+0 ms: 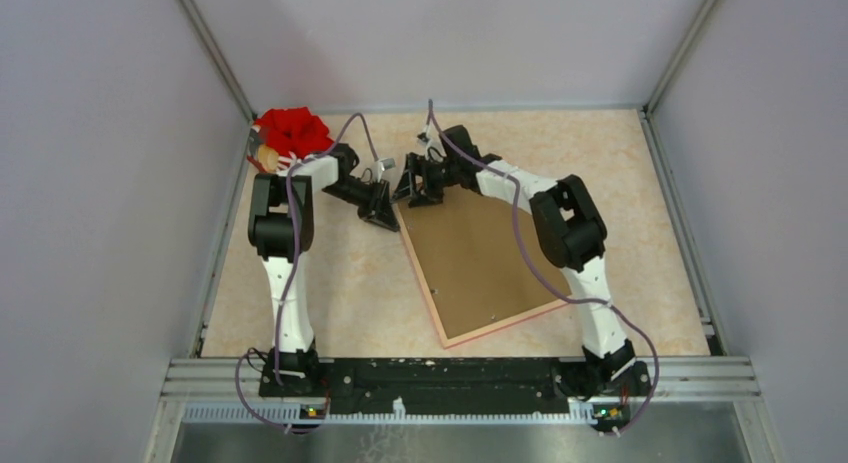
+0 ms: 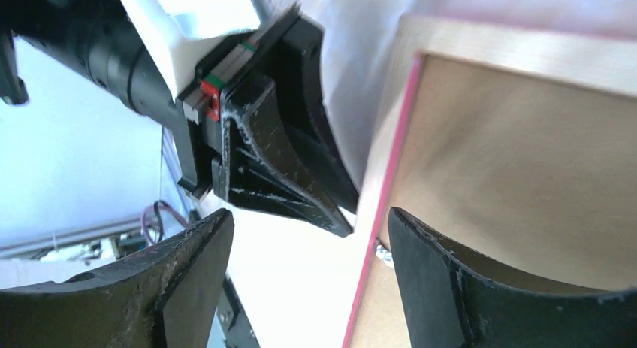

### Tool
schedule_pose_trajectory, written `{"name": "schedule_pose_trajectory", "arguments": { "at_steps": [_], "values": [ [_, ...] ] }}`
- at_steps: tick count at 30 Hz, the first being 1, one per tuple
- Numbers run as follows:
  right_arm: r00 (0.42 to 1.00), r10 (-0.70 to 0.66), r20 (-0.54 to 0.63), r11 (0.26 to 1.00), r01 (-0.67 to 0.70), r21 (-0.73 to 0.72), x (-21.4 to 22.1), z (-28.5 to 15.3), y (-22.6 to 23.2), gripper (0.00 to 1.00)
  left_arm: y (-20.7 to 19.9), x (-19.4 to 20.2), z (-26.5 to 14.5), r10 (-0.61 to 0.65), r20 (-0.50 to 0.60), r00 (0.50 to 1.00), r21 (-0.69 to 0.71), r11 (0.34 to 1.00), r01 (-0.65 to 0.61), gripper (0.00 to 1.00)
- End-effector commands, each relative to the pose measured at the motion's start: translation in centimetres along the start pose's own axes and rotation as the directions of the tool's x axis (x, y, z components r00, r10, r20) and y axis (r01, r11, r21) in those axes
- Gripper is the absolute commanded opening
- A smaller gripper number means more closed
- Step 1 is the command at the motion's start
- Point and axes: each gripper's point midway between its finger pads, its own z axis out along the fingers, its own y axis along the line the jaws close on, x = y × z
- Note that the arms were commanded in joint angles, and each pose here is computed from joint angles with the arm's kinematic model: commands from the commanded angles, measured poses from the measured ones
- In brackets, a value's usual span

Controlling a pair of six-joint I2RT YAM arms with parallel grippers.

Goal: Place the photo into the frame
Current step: Install the photo frame at the center of the board.

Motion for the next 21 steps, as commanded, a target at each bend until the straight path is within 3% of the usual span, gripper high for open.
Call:
{"name": "schedule_pose_trajectory", "arguments": {
  "at_steps": [1,9,14,21],
  "values": [
    [0.979,-0.05,0.199,0.998,0.042,0.044,-6.7,-5.8,1.6,0.77,1.8,-0.9,-1.7,0.104,0.013,0.995,-0.127,0.987,-0.101,0.27],
    [0.905,0.112,0.409,0.954,-0.214,0.211,-8.7,-14.1,-6.7,0.79,0.4,-3.1,-4.6,0.191,0.031,0.981,-0.19,0.965,-0.181,0.35],
    [0.893,0.143,0.427,0.94,-0.258,0.224,-8.8,-14.4,-9.6,0.78,0.5,-7.3,-7.3,0.293,0.074,0.953,-0.311,0.915,-0.257,0.46],
    [0.89,0.174,0.422,0.926,-0.293,0.237,-8.9,-12.7,-12.6,0.73,4.0,-11.6,-6.9,0.297,0.112,0.948,-0.391,0.89,-0.233,0.6]
  ]
}}
